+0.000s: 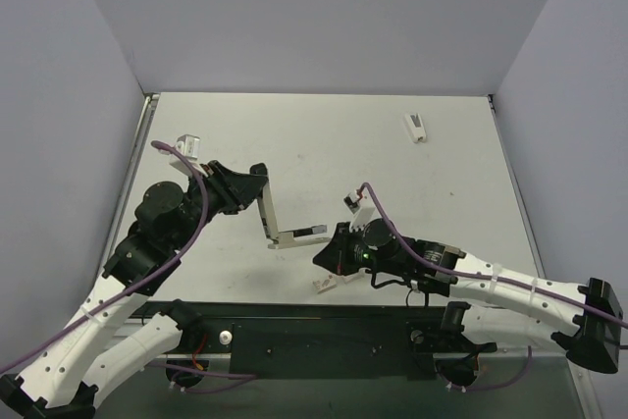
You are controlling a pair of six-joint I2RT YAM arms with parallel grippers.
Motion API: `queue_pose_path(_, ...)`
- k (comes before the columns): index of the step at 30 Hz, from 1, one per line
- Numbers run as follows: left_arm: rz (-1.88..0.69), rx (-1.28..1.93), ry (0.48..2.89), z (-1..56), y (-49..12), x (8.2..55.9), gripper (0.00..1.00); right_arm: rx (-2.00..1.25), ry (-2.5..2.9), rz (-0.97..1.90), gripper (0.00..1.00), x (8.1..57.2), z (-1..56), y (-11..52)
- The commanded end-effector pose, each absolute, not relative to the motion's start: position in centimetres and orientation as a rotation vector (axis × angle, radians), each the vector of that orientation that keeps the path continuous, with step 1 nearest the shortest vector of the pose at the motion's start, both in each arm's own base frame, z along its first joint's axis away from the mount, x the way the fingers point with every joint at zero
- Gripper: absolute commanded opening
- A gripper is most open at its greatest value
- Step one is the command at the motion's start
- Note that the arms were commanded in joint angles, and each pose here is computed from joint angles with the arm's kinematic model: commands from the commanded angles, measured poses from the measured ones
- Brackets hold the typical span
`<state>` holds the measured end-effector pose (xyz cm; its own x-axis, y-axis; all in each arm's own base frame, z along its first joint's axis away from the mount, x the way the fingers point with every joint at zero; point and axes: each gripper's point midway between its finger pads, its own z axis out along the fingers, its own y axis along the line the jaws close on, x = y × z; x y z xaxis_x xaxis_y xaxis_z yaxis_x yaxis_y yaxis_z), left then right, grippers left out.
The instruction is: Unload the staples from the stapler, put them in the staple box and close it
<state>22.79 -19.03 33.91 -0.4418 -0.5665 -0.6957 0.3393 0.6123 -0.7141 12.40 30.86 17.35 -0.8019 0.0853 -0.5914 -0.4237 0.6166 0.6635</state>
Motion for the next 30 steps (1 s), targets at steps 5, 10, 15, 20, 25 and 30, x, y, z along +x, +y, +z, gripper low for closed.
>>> queue_pose_path(5, -1.148, -0.187, 1.583, 39.8, -18.5, 21.4, 0.0, -0.207, 2.079, 1.0, 0.0, 16.6, 21.3, 31.4)
queue_pose_path(10, -1.184, -0.16, 1.604, 39.4, -18.8, 20.4, 0.0, -0.25, 2.04, 0.934, 0.0, 18.3, 23.2, 32.1)
queue_pose_path(15, -1.233, -0.121, 1.621, 39.1, -19.7, 19.9, 0.0, -0.318, 1.998, 0.914, 0.0, 19.6, 24.9, 33.2)
queue_pose_path(20, -1.256, -0.091, 1.645, 38.2, -20.5, 19.9, 0.0, -0.37, 1.971, 0.918, 0.0, 19.6, 26.6, 33.5)
queue_pose_path(25, -1.302, 0.0, 1.636, 38.4, -21.7, 19.4, 0.0, -0.381, 1.969, 0.906, 0.0, 19.2, 27.4, 31.2)
queue_pose_path(30, -1.408, 0.194, 1.589, 39.3, -23.7, 17.7, 0.0, -0.455, 1.988, 0.979, 0.0, 17.6, 28.2, 28.7)
